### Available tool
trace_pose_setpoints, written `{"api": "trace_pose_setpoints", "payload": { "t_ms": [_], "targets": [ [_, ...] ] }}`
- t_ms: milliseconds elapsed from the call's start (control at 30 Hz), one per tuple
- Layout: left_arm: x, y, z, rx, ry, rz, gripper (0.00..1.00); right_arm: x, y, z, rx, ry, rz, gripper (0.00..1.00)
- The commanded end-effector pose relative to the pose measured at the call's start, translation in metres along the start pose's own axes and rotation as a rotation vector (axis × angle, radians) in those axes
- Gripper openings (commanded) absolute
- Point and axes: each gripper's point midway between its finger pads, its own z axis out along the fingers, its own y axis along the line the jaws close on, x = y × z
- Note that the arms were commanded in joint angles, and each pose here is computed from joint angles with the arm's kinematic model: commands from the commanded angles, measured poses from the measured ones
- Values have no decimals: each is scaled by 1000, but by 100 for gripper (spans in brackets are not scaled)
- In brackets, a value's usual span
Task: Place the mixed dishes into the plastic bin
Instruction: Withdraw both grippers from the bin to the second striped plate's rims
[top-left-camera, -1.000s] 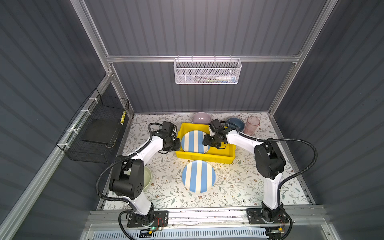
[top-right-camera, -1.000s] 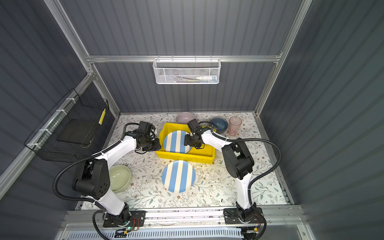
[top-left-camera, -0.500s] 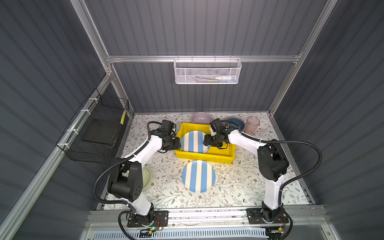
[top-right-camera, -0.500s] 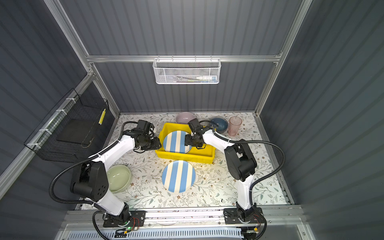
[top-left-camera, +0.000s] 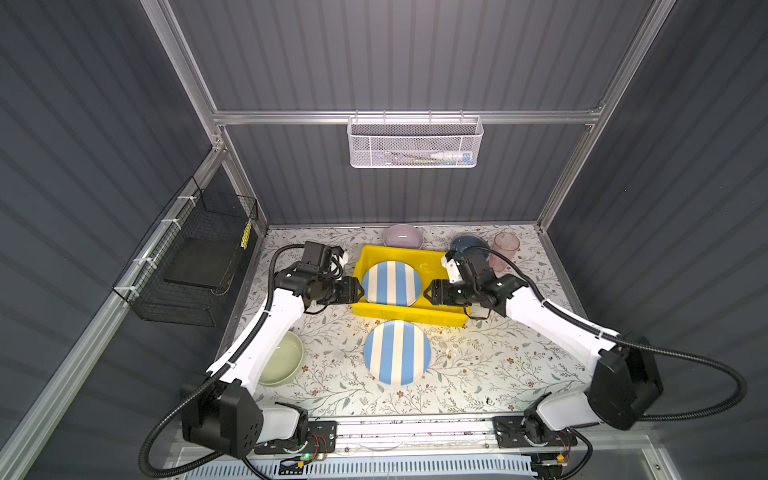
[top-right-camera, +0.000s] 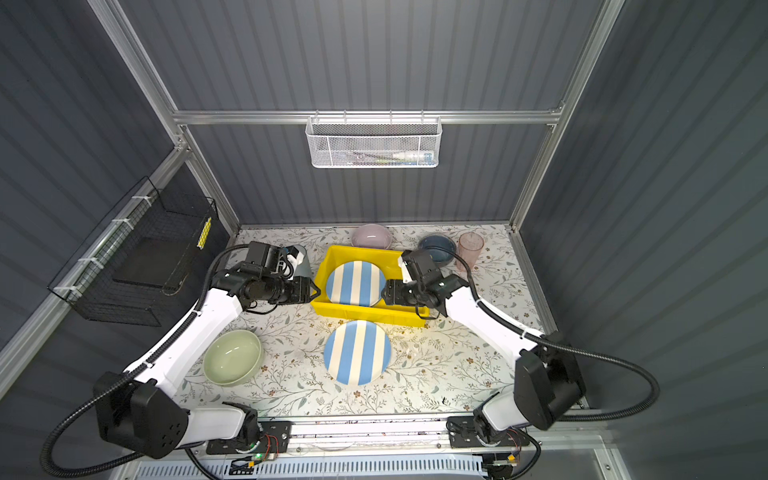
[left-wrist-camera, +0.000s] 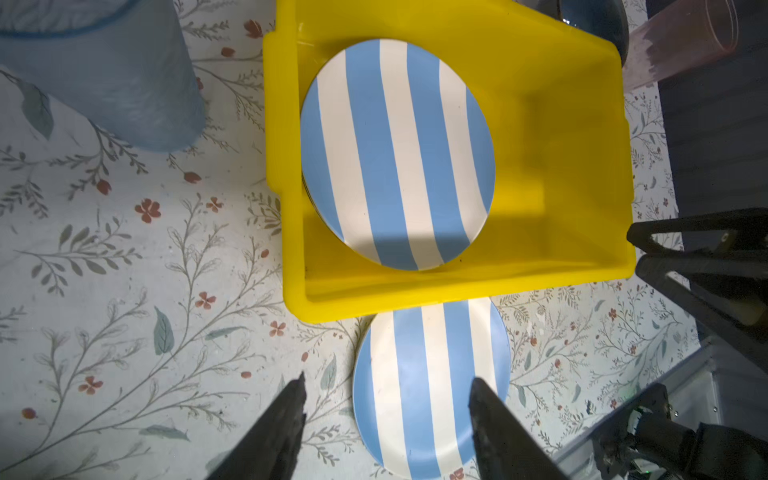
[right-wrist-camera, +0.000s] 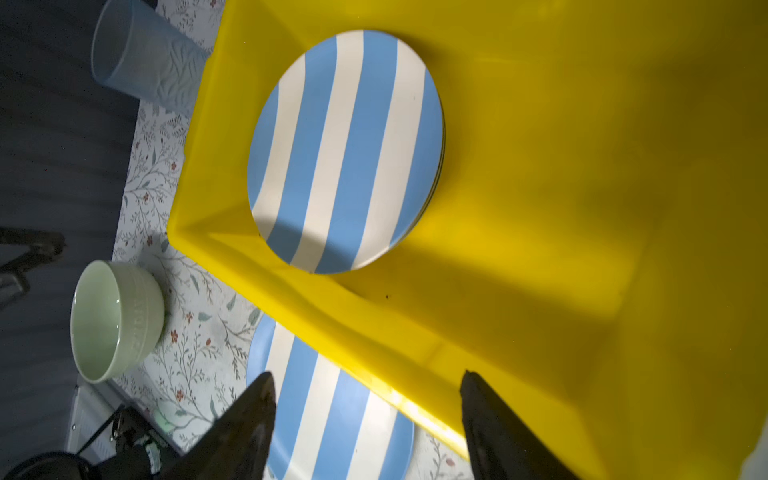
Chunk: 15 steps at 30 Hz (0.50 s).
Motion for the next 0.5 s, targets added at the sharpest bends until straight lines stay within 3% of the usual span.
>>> {"api": "trace_pose_setpoints", "payload": {
  "t_ms": [0, 67, 467],
  "targets": [
    [37, 7, 6, 15, 99, -43, 62, 16, 10, -12, -80, -28, 6, 71],
    [48, 12, 10, -2, 108, -71, 56, 34, 8, -17, -100, -36, 4, 71],
    [111, 22, 47, -40, 164, -142, 49, 112, -7, 2, -84, -7, 14, 70]
  ]
}}
